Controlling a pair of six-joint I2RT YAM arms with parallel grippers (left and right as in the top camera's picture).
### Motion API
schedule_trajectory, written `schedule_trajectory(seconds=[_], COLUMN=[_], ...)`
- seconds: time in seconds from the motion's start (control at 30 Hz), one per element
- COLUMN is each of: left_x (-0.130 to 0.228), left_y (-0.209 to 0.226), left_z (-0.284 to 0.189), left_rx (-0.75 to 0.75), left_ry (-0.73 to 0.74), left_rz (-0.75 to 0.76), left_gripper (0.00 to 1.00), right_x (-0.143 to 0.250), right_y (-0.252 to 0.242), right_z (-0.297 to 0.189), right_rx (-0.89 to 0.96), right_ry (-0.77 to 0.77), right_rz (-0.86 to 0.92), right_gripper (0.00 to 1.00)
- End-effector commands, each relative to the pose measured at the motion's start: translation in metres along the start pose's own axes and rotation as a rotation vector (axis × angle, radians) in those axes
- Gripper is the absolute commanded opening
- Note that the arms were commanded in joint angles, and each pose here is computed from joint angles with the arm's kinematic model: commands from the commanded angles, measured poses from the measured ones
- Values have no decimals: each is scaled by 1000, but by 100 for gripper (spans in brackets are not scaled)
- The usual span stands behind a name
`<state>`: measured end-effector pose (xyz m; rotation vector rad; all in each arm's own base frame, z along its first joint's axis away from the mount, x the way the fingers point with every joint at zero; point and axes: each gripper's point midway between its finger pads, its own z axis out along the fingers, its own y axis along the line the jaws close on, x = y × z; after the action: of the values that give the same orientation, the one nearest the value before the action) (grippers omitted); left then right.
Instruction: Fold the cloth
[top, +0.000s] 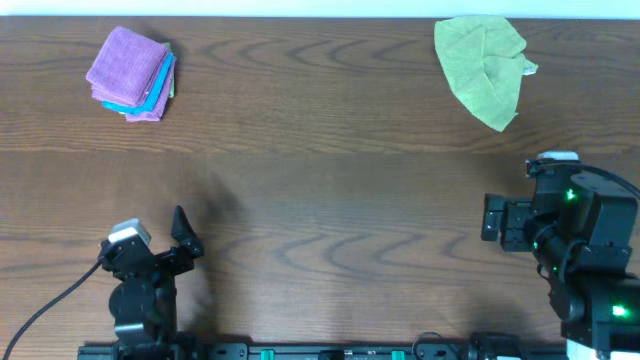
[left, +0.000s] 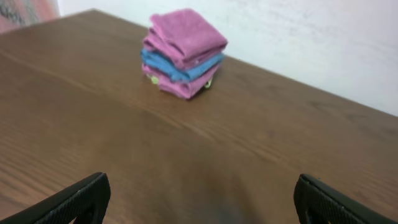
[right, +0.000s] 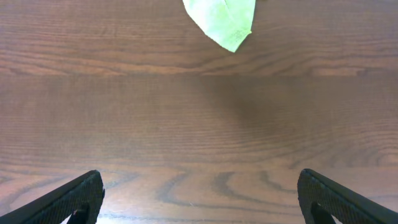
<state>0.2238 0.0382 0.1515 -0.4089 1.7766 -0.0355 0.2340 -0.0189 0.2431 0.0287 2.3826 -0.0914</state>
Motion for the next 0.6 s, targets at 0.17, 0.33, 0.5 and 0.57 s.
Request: schedule_trajectory(seconds=[0.17, 0.33, 0.5, 0.57], left_x=[20, 20, 20, 20], left_y=[8, 10, 10, 10], left_z=[11, 11, 11, 11], left_rx=[-24, -36, -36, -36], left_ry=[13, 8, 8, 8], left_rz=[-23, -22, -23, -22], left_gripper=[95, 95, 96, 95], right_x=[-1, -1, -1, -1], right_y=[-3, -3, -3, -3], right_z=[-2, -2, -2, -2], right_rx=[12, 12, 12, 12], right_ry=[-5, -5, -5, -5], right_rz=[19, 19, 19, 19], right_gripper=[99, 99, 99, 99])
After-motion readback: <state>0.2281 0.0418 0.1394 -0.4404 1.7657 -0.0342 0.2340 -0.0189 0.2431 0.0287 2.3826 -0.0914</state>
